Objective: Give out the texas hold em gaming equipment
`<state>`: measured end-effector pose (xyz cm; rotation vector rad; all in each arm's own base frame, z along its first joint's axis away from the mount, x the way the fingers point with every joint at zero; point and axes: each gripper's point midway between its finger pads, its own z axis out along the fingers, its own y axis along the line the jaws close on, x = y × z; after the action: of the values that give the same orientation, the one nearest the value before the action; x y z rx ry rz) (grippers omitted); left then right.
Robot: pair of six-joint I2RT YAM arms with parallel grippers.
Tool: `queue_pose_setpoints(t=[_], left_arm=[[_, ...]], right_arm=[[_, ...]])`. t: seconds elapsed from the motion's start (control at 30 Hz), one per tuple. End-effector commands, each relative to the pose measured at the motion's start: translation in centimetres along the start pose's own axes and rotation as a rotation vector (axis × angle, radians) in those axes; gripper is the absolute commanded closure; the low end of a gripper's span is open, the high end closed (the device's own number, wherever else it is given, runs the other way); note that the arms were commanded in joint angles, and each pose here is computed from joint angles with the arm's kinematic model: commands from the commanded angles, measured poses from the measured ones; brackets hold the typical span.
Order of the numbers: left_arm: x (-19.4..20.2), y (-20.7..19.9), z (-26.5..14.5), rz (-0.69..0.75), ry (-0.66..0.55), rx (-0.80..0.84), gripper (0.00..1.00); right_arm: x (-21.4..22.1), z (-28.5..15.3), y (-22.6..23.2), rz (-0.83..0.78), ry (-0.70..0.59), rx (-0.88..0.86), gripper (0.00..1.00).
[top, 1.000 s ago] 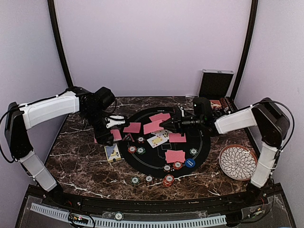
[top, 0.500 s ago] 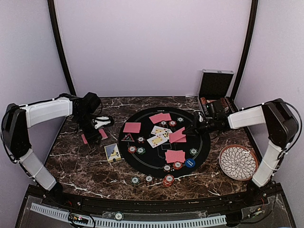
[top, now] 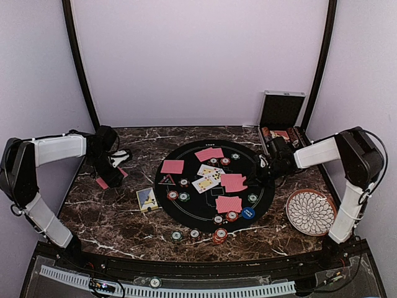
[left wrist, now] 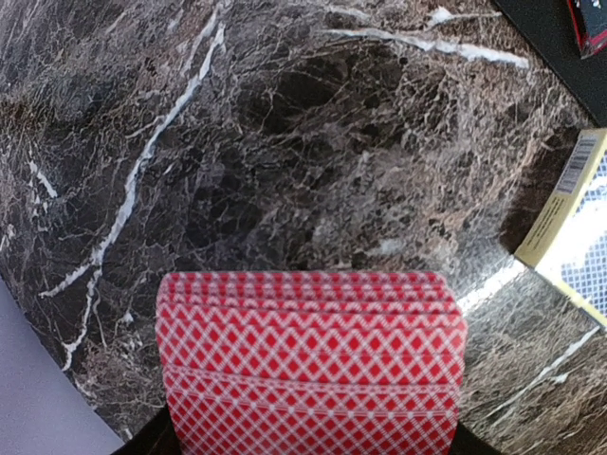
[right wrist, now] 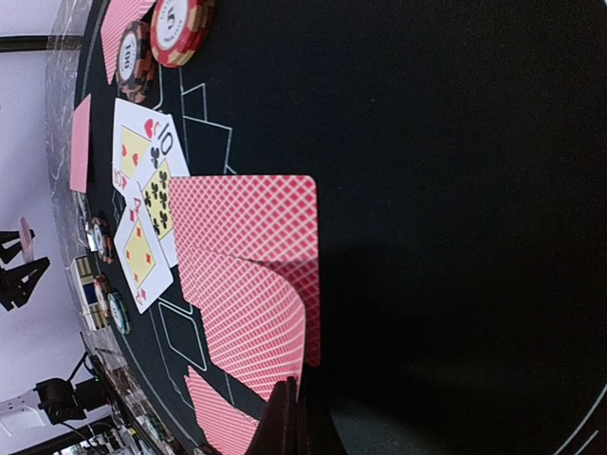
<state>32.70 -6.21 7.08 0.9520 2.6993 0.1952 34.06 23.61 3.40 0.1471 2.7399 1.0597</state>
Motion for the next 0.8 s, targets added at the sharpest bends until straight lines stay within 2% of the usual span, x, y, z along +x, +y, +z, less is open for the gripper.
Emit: queue_pose_setpoints(t=[0.0, 0.2, 0.4, 0.5, 0.57, 0.6, 0.77], left_arm=[[-1.3, -0.4, 0.7, -0.082, -0.043, 0.033, 1.00], [-1.0, -0.9, 2.5, -0.153, -0.011, 0.055, 1.00], [-1.0, -0.8, 3.5, -0.208, 0.004, 0.049, 0.99], [-0.9, -1.0, 4.0, -0.222, 0.018, 0.058, 0.89], [-0.9, -1.0, 4.3, -0.232, 0.023, 0.057, 0.72], [-0.9, -1.0, 4.3, -0.236, 0.024, 0.059, 0.59], [-0.7, -1.3, 4.6, -0.241, 0.034, 0.072, 0.22]], right_arm=[[-0.9, 0.1, -0.7, -0.020, -0.020, 0.045, 0.97], [-1.7, 0.3, -0.8, -0.031, -0.026, 0.068, 0.92], [-2.7, 0.0, 0.1, -0.044, -0.046, 0.059, 0.79], [-3.1, -0.2, 0.6, -0.052, -0.053, 0.053, 0.74], [-3.2, -0.5, 0.9, -0.055, -0.059, 0.048, 0.71], [-3.3, -0.7, 1.1, -0.056, -0.063, 0.047, 0.70], [-3.4, -1.3, 1.5, -0.061, -0.077, 0.044, 0.63]])
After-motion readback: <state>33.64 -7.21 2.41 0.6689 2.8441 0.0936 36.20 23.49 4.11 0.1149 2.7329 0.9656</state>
